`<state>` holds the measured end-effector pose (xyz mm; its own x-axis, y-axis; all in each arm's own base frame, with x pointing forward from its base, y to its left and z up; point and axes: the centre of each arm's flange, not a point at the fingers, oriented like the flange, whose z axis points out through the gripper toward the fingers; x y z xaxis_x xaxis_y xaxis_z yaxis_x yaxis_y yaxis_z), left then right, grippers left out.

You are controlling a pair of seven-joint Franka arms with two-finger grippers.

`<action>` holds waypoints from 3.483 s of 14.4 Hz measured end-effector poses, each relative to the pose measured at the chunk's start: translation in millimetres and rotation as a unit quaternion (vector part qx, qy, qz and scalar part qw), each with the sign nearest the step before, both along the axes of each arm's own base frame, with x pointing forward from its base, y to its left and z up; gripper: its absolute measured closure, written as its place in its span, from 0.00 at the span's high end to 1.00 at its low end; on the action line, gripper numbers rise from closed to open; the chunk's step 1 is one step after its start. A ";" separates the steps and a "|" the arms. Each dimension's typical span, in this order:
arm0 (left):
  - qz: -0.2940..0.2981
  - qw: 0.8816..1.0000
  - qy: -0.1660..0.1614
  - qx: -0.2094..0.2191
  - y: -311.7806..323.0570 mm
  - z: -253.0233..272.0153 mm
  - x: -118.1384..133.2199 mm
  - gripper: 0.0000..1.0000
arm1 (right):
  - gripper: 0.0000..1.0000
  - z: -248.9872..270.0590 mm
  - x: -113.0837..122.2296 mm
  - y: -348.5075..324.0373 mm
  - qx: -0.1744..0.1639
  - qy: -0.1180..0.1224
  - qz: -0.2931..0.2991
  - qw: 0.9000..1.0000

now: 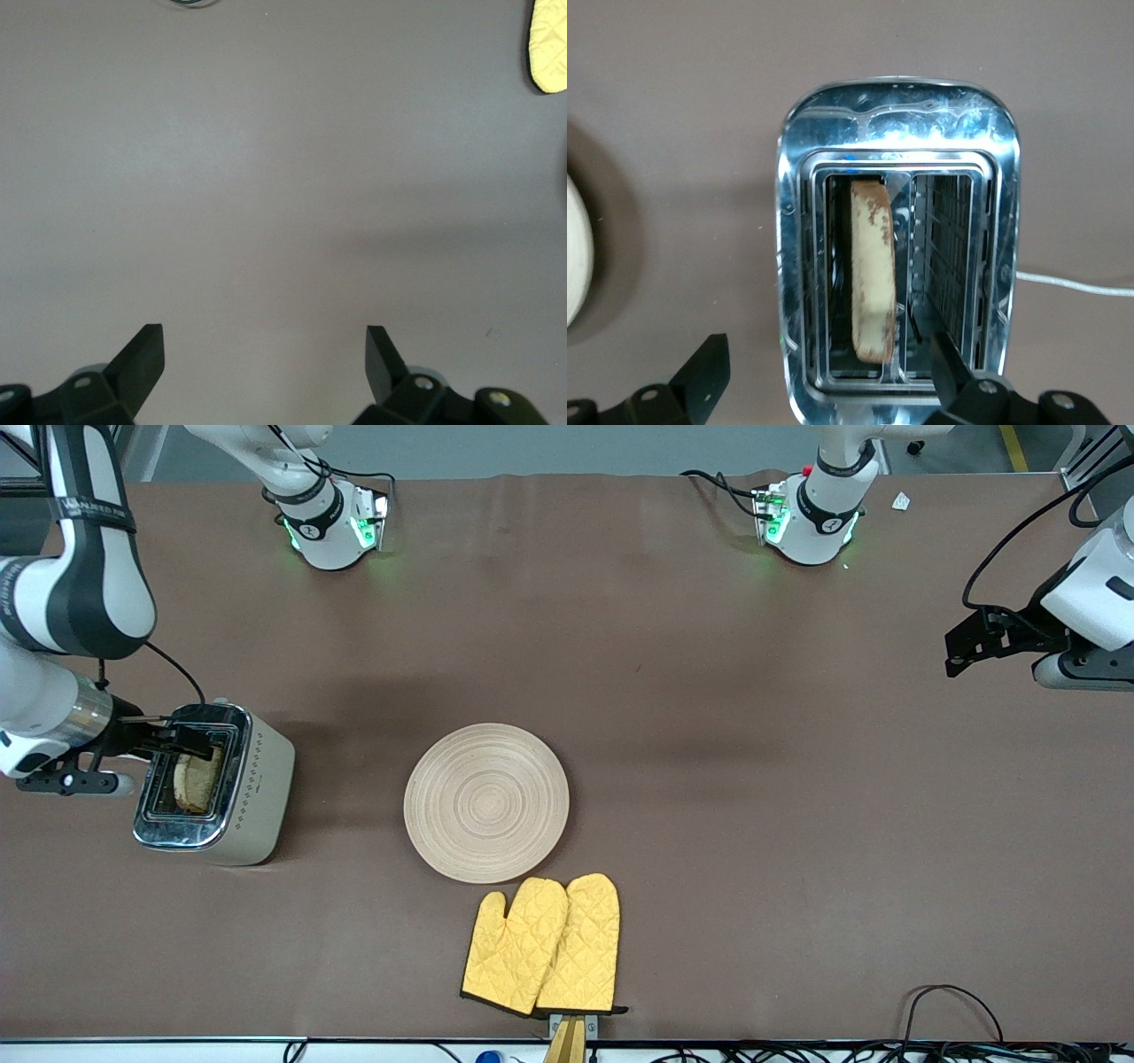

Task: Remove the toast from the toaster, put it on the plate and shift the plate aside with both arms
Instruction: 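Reach the right gripper to the toaster and grasp the bread slice, then lift the bread slice out of the toaster with the right gripper, then lower the bread onto the wooden plate and open the right gripper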

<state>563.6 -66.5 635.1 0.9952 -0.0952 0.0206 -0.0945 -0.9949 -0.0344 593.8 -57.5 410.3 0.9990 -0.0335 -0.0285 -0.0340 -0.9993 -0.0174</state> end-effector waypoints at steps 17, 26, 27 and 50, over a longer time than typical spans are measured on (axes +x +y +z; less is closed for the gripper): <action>0.001 1.000 0.001 0.000 1.3 -0.9 0.6 1.00 | 0.09 68.3 19.2 -1.3 0.006 0.029 -0.006 1.000; 0.004 1.000 0.002 0.000 4.2 -2.0 1.5 1.00 | 0.09 114.8 6.1 167.4 0.114 0.072 -0.100 0.986; 0.004 1.000 0.003 0.000 4.5 -2.7 1.8 1.00 | 0.09 100.6 6.2 190.3 0.127 0.066 -0.103 0.984; 0.005 1.000 0.005 0.001 5.6 -5.1 3.2 1.00 | 0.09 -181.8 3.9 236.1 0.159 -0.026 -0.079 0.984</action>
